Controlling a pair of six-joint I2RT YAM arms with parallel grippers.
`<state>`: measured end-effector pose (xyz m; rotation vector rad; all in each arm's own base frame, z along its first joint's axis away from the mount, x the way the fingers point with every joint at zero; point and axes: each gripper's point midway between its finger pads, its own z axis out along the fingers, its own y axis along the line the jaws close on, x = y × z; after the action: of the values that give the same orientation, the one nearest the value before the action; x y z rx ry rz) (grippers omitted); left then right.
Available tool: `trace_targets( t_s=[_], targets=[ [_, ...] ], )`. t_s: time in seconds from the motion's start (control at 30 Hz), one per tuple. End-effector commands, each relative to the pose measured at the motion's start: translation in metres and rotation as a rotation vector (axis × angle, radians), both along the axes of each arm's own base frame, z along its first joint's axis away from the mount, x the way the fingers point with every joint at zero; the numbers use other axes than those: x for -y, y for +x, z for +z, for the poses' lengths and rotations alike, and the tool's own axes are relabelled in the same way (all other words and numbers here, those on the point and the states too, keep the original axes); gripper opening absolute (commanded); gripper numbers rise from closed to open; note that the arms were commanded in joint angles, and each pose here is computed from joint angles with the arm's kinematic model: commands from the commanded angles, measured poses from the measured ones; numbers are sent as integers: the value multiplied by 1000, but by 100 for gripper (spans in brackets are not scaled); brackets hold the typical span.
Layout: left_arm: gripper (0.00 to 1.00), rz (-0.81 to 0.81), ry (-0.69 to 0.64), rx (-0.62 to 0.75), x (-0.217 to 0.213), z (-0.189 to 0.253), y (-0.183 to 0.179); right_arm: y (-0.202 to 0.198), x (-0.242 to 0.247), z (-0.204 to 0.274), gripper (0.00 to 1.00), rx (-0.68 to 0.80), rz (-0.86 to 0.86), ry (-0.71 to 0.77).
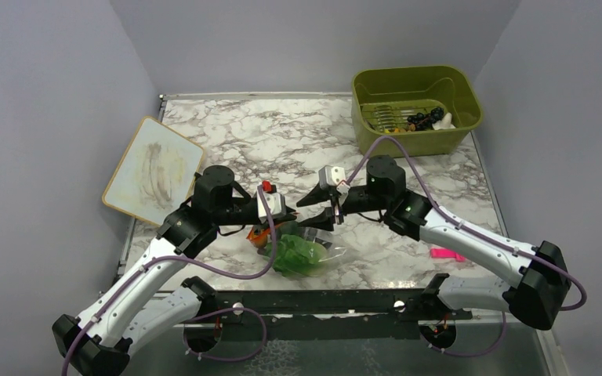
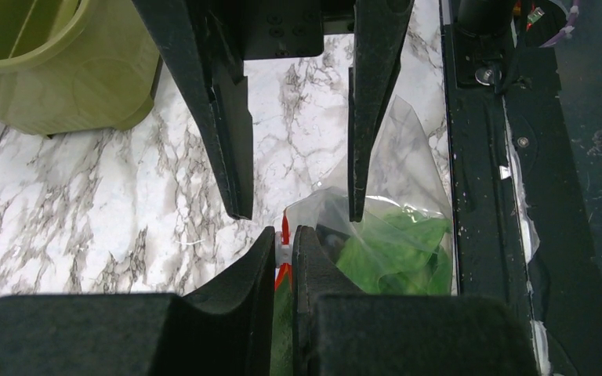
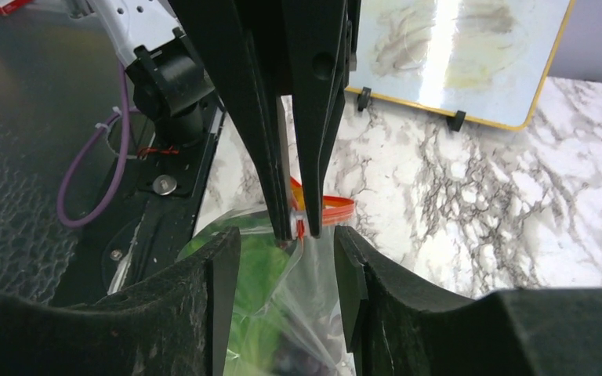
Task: Place the food in the zip-top bag and seal the zipper
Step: Zip the zipper food storage bag at the center of the board.
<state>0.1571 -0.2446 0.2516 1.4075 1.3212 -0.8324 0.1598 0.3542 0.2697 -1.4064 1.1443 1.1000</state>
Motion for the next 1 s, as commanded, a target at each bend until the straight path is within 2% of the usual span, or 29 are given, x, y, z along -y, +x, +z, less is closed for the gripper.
trace_targets(
  t_s=[0.0, 0.17, 0.5, 0.6, 0.63, 0.7, 0.73, 0.97],
  targets=[
    [0, -13, -22, 40, -1, 7, -2, -3, 3, -16, 49, -28, 1, -32],
    [0, -14, -33, 45, 0, 10, -2, 7, -1, -33, 53, -67, -41, -75],
    [0, -10, -49, 45, 1, 13, -2, 22, -22, -39, 52, -94, -67, -112],
    [0, -6, -63, 48, 1, 18, -2, 24, -26, -35, 43, -96, -63, -101],
    [0, -7, -66, 50, 1, 20, -2, 23, -28, -33, 35, -95, -56, -90],
    [0, -3, -70, 53, 1, 21, -2, 21, -27, -25, 4, -78, -48, -60],
    [0, 3, -69, 53, 0, 21, -2, 19, -26, -19, 1, -66, -47, -35],
    [0, 30, -30, 23, -7, 6, -4, -1, -9, 9, 1, -6, -12, 56]
  ],
)
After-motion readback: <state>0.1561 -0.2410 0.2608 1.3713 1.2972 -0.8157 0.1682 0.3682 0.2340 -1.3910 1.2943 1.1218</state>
